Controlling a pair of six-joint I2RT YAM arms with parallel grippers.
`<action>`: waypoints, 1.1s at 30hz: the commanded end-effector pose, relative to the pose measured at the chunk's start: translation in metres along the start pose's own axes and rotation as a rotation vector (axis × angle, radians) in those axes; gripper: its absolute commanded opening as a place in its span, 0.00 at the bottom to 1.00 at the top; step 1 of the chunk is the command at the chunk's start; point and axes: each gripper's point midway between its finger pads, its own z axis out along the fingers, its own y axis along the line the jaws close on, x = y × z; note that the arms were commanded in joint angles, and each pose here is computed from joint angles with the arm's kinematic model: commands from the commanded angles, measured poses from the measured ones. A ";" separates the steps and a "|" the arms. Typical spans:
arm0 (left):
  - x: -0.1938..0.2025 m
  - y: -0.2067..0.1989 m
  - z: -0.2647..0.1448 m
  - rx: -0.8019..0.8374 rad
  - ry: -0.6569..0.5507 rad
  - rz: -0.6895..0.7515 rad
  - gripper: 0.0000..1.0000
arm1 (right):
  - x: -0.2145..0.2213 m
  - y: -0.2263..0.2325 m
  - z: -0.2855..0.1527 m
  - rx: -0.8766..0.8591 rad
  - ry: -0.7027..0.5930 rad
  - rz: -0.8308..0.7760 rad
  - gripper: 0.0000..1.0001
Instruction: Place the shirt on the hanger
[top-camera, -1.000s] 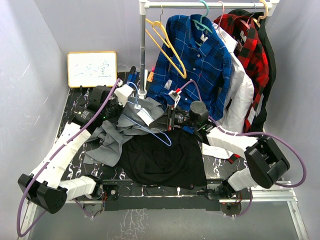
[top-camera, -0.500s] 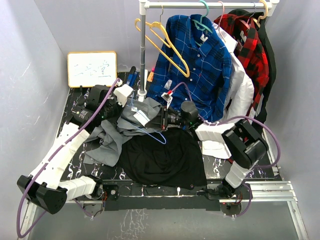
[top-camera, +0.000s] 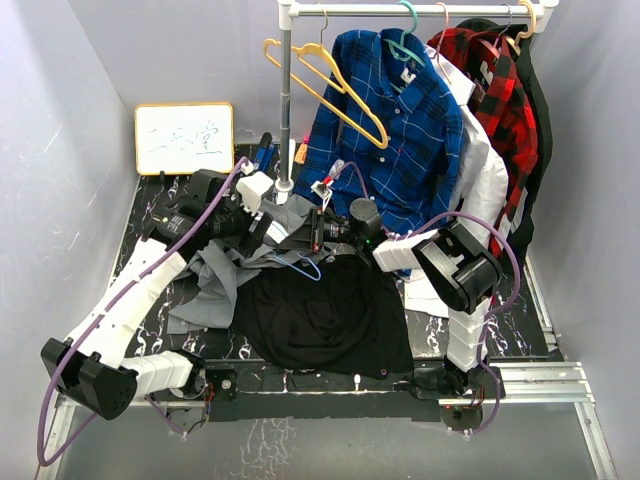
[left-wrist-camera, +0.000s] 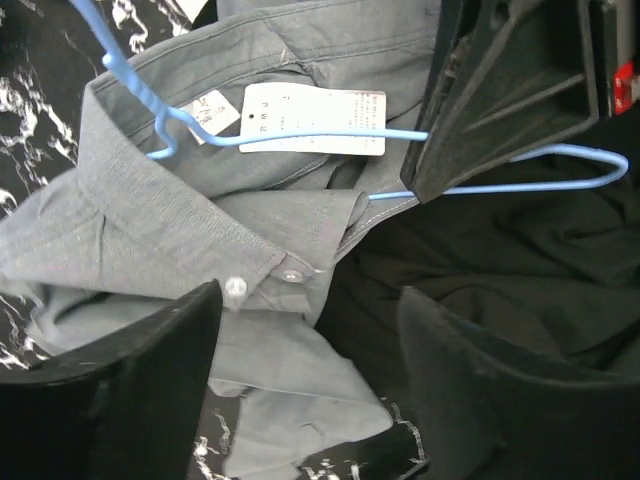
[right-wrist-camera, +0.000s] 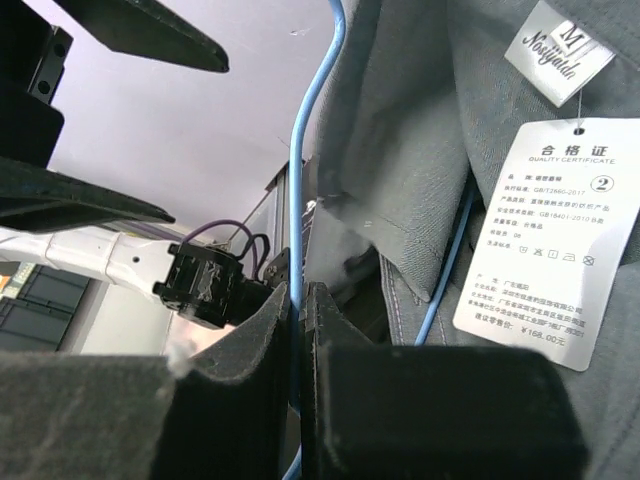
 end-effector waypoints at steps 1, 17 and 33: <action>0.005 0.023 0.006 -0.115 0.020 0.033 0.74 | -0.022 0.016 0.004 -0.071 -0.057 -0.084 0.00; -0.032 0.097 -0.042 0.331 -0.361 0.093 0.67 | -0.016 0.011 -0.004 -0.107 -0.050 -0.035 0.00; -0.030 0.086 0.011 0.634 -0.311 0.298 0.59 | -0.017 0.014 -0.011 -0.133 -0.005 -0.038 0.00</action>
